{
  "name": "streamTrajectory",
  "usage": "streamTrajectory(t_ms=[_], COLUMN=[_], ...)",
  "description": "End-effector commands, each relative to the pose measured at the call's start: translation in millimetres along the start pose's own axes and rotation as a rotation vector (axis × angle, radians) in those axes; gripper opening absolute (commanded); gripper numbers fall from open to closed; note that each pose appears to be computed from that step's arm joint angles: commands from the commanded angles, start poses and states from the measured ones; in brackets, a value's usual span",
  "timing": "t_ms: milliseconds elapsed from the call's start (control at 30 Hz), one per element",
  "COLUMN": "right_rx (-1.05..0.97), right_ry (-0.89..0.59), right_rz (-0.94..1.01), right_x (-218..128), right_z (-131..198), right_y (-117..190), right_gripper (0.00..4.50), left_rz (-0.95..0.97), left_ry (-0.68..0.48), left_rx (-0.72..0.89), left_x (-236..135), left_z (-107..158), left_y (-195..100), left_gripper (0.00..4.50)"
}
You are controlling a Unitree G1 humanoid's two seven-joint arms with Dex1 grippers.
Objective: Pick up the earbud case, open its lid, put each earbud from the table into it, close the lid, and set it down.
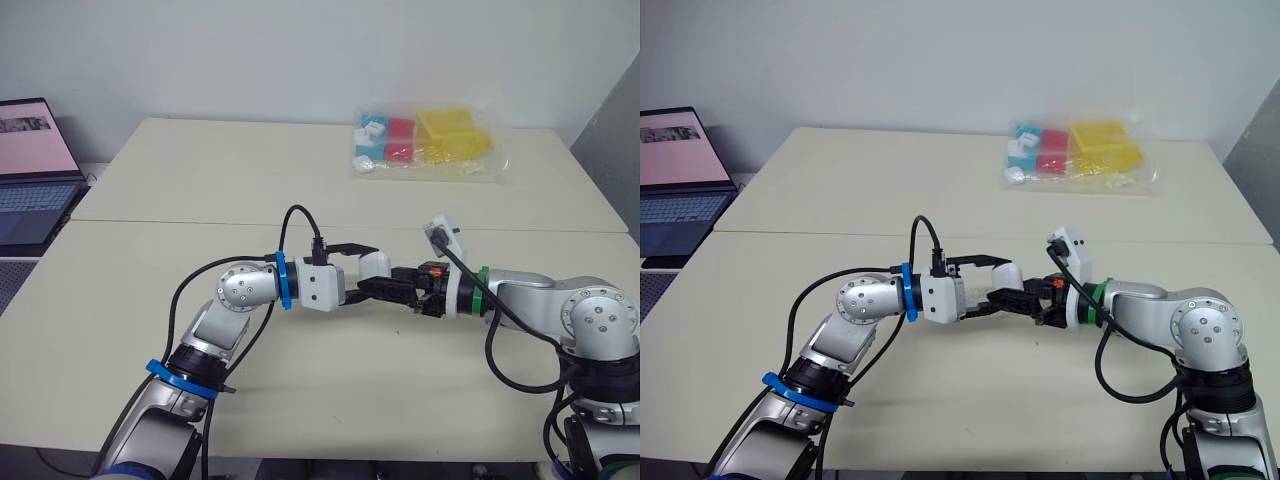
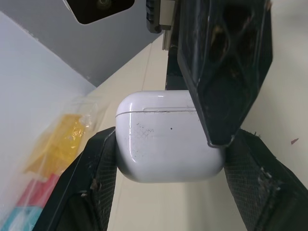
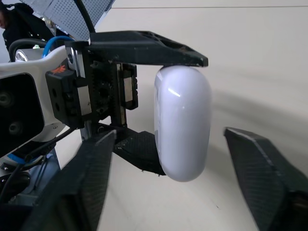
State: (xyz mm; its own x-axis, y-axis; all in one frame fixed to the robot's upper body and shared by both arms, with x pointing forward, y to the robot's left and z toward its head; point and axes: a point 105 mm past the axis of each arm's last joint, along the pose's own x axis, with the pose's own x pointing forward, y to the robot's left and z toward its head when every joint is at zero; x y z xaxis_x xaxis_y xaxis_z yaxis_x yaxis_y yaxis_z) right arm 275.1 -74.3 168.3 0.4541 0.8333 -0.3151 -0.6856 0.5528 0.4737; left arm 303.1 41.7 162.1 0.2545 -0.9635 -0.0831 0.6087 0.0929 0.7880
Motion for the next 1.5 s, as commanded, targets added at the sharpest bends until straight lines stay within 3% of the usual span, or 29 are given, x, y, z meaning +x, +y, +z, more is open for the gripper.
streamTrajectory(t_ms=[33, 200, 1100, 1333, 1500], right_rx=[0.004, 0.021, 0.050, 0.018, 0.019], right_ry=[-0.017, -0.026, -0.073, -0.074, -0.069], right_rz=[0.024, 0.033, 0.093, 0.067, 0.066], right_x=[-1.0, 0.2, -0.8, 0.2, 1.1], right_z=[2.6, 3.2, 8.1, 8.9, 8.3], right_y=[4.3, 4.3, 12.1, 10.1, 9.5], right_gripper=[2.49, 0.75, 0.76, 3.21, 3.22], left_rz=[0.036, 0.039, 0.038, 0.038, 0.041], left_ry=[-0.035, -0.041, -0.052, -0.052, -0.053], left_rx=[0.038, 0.041, 0.021, 0.019, 0.020], left_x=[0.1, 0.0, -1.6, -1.7, -1.7], left_z=[11.6, 12.6, 13.1, 13.2, 13.5], left_y=[9.3, 9.8, 5.5, 5.0, 5.6], left_gripper=[2.79, 2.79, 2.79, 2.79, 2.79])
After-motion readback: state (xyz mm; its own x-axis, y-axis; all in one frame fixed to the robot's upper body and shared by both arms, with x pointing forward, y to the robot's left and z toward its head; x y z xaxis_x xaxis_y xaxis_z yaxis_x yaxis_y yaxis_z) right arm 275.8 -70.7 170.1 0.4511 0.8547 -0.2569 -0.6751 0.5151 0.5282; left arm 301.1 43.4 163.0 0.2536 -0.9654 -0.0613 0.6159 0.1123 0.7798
